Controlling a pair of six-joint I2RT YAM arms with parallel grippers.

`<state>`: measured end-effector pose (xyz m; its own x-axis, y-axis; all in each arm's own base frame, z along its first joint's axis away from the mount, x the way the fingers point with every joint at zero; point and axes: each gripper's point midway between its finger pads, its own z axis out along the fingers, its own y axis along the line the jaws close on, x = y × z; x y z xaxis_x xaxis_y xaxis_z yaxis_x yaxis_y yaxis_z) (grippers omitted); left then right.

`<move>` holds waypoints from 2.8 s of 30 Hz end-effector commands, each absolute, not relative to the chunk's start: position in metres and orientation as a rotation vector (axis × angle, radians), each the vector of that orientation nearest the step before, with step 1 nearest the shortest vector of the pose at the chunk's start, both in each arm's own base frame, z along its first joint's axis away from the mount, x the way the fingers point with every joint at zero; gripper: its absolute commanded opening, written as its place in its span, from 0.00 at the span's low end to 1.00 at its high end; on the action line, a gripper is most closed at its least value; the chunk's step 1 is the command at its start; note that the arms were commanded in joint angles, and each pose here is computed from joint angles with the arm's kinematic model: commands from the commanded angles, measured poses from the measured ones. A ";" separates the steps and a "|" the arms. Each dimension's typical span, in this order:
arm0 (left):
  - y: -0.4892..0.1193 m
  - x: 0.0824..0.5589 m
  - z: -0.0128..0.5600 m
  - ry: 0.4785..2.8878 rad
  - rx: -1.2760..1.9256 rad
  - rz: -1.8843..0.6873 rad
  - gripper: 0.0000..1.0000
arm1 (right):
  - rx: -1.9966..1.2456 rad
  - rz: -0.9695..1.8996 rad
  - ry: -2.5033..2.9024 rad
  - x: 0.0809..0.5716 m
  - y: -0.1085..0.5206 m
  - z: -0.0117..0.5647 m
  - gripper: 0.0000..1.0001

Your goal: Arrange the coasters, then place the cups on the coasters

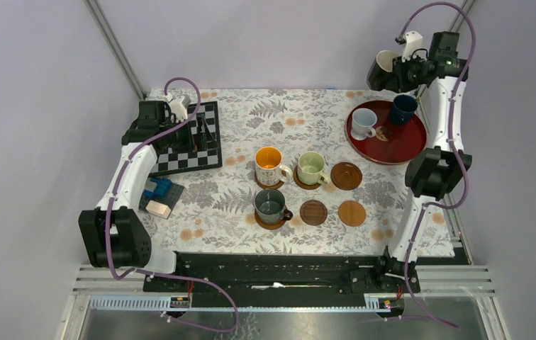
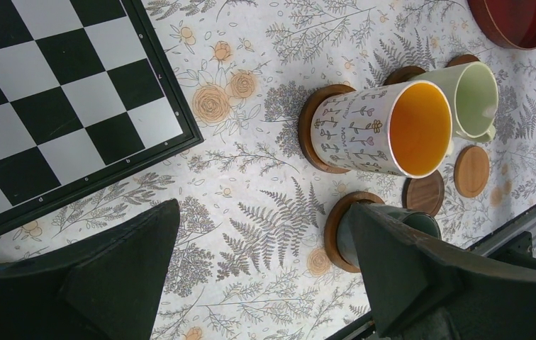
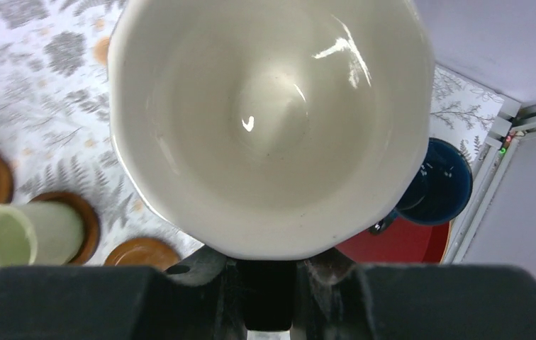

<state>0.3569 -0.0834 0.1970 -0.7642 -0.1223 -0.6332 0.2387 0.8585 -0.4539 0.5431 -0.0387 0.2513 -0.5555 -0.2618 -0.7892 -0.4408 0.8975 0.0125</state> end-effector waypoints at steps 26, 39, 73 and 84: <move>-0.098 0.368 0.219 2.206 0.186 -0.704 0.99 | -1.170 0.647 2.094 0.210 0.134 0.203 0.00; -0.095 0.368 0.213 2.223 0.165 -0.687 0.99 | -1.202 0.520 2.027 0.229 0.152 0.147 0.00; -0.093 0.367 0.201 2.246 0.147 -0.672 0.99 | -1.263 0.524 2.105 0.206 0.162 0.074 0.00; -0.093 0.368 0.200 2.249 0.145 -0.678 0.99 | -1.295 0.519 2.113 0.198 0.160 0.068 0.07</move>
